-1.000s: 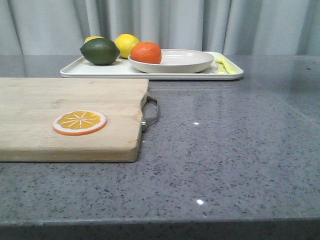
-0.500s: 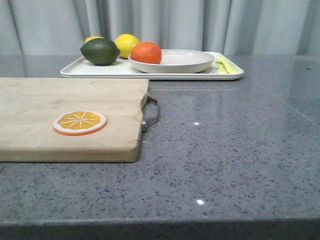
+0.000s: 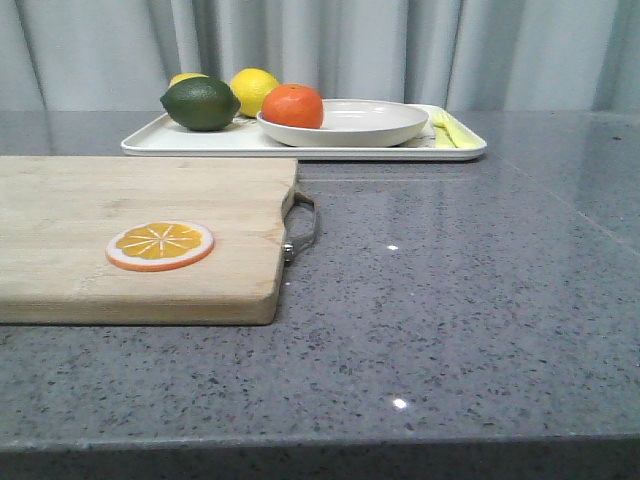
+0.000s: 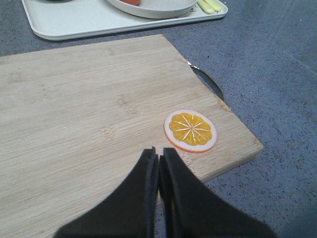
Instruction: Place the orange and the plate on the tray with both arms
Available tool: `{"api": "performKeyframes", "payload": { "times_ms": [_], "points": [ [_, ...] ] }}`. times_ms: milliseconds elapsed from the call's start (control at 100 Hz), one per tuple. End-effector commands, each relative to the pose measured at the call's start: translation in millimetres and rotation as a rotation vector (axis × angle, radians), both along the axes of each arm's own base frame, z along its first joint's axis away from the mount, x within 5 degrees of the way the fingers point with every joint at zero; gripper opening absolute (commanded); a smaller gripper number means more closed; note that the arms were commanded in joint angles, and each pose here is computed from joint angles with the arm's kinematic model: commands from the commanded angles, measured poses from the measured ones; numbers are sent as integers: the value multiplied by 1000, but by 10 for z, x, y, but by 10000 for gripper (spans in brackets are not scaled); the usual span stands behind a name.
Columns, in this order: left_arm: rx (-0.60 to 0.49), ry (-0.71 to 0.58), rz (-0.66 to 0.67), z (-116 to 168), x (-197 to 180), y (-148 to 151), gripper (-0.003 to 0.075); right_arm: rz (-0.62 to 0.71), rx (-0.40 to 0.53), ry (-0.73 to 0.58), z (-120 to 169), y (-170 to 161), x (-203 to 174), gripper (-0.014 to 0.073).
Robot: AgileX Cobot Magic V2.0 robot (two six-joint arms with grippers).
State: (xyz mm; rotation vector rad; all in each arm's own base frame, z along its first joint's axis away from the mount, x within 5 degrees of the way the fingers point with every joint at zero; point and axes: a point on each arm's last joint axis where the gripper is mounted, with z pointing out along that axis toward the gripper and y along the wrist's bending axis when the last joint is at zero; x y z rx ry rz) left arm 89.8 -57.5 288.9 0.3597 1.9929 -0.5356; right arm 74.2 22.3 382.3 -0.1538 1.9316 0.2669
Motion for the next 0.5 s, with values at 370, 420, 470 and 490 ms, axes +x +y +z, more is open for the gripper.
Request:
{"api": "performKeyframes", "payload": {
  "times_ms": [370,420,470,490],
  "points": [
    [-145,-179,7,43,-338,166,-19,-35,20,-124,-629,-53,-149,-68],
    [-144,-178,2,34,-363,175,-19,-35,19,-117,-655,-52,-142,-68],
    [-145,-179,0,32,-380,181,-19,-35,18,-114,-662,-52,-141,-68],
    [-145,-179,-1,32,-382,182,-19,-35,18,-111,-665,-52,-142,-68]
  ]
}}
